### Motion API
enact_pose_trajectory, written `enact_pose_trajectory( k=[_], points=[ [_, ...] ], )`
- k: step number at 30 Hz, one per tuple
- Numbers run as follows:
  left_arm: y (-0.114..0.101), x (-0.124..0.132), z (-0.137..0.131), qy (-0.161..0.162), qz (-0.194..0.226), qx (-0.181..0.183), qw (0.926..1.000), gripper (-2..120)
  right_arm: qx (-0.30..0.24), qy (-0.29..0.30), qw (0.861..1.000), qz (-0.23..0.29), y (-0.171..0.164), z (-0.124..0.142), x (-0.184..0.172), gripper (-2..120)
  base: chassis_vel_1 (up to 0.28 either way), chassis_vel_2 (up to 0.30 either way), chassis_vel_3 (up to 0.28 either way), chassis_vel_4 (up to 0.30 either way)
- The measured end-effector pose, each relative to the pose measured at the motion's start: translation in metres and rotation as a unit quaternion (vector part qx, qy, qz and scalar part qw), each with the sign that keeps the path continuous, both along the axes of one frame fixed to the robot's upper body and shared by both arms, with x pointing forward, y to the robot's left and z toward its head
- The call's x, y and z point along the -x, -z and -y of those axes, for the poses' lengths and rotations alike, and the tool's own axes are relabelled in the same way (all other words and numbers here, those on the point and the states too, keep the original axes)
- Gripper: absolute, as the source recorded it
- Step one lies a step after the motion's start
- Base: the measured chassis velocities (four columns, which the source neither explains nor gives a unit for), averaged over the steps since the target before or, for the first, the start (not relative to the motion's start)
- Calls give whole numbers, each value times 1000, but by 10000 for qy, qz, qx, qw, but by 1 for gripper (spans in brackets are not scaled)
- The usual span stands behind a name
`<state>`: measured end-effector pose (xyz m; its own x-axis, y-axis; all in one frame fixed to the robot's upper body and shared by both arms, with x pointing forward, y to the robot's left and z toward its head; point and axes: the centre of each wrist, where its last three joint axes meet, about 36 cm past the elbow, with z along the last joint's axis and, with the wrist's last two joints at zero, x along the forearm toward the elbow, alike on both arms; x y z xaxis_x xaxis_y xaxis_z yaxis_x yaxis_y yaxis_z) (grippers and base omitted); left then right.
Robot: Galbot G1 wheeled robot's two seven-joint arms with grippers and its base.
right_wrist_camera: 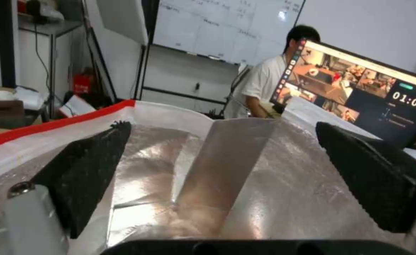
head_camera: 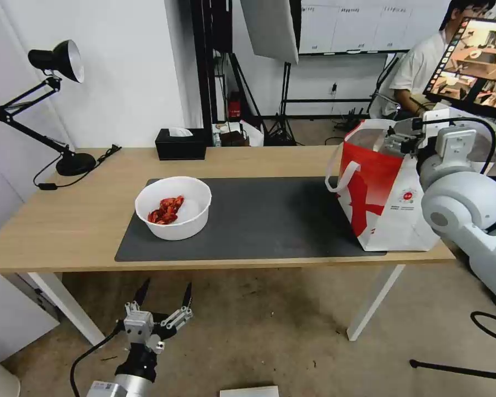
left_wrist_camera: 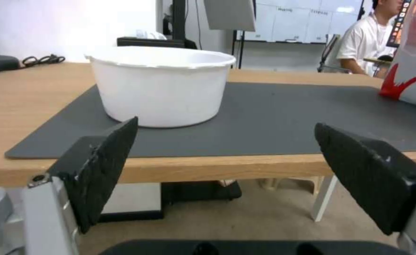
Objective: Pick up the trash from the table and place it into the takeout bag.
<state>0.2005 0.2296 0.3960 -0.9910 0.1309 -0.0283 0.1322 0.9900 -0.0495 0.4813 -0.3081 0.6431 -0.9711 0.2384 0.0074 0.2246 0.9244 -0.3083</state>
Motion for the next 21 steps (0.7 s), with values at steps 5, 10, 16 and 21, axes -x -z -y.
enact_pose_trajectory(
  k=[5,10,16,21],
  points=[
    [0,0,0,10,-1,-6,10000,100,-18,-16,10000,42,-1,-1,1,100,0,0,0,0],
    [0,-1,-2,19,-1,-24,10000,100,-240,-360,9985,348,-2,-5,7,100,0,0,0,0],
    [1,-1,-2,22,-13,-24,10000,100,-783,-1382,9860,499,0,-9,16,100,0,0,0,0],
    [1,-1,-2,25,-17,-22,10000,100,-1254,-2313,9643,311,2,-12,27,100,0,0,0,0]
  ],
)
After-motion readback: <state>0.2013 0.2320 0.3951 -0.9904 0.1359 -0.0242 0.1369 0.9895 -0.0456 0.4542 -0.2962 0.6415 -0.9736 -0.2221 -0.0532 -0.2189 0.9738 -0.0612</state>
